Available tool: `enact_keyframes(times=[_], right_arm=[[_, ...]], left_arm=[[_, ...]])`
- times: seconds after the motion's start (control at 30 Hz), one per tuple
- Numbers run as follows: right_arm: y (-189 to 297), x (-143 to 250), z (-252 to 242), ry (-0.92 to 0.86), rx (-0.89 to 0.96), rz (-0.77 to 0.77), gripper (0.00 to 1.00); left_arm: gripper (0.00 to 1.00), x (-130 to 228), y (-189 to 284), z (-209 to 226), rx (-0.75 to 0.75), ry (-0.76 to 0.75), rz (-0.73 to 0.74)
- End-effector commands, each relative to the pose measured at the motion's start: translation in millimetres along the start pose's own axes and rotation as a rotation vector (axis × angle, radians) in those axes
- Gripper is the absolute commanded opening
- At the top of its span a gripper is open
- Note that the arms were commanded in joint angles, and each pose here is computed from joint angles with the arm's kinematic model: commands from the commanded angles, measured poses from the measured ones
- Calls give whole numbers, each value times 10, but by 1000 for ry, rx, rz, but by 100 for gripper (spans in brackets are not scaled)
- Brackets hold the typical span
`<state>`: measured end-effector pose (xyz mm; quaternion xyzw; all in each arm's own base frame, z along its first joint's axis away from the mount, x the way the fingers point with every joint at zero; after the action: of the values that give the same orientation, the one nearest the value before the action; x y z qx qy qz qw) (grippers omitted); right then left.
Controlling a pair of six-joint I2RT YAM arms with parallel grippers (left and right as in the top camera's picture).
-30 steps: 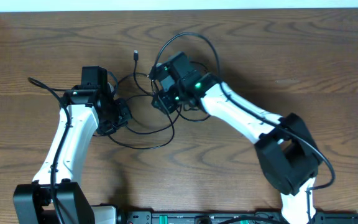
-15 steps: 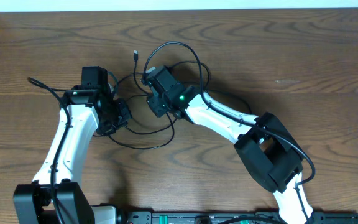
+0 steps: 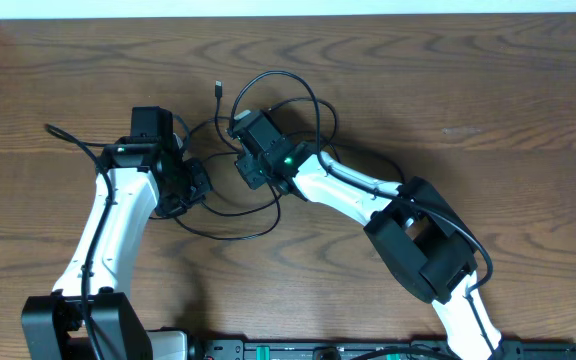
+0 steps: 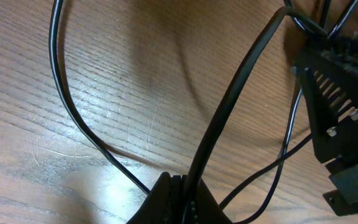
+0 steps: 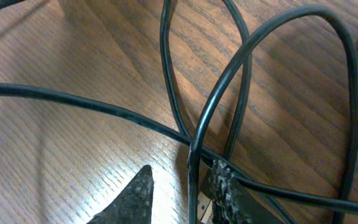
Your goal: Untangle cables
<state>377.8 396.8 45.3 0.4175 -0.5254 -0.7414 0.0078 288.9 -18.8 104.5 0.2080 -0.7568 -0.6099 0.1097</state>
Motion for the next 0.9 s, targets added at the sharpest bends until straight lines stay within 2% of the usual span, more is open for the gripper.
enact_keyframes(times=[0.0, 0.2, 0.33, 0.5, 0.67, 0.87], right_arm=[[-13, -2, 20, -2, 11, -3, 25], [-59, 45, 12, -24, 13, 9, 17], [-57, 34, 7, -24, 13, 5, 2], [12, -21, -39, -34, 17, -4, 1], [486, -433, -173, -61, 23, -109, 1], [1398, -1033, -574, -142, 62, -313, 1]], left_arm=[[8, -13, 31, 28, -10, -9, -14], [8, -13, 31, 28, -10, -9, -14], [7, -14, 31, 27, -10, -9, -14], [7, -14, 31, 27, -10, -9, -14], [7, -14, 31, 27, -10, -9, -15], [8, -13, 31, 28, -10, -9, -14]])
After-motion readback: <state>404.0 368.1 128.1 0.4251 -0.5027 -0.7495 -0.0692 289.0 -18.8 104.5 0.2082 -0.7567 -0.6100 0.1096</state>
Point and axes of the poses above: each gripper's point midway between its finger pads, its own y axis back along the fingers, its own z axis along the line the jaws close on, x = y × z, the point moved 2 cm from there along y, back along the fingers, and after that the axes turned 1 degree about y, right-handed, at the moved point
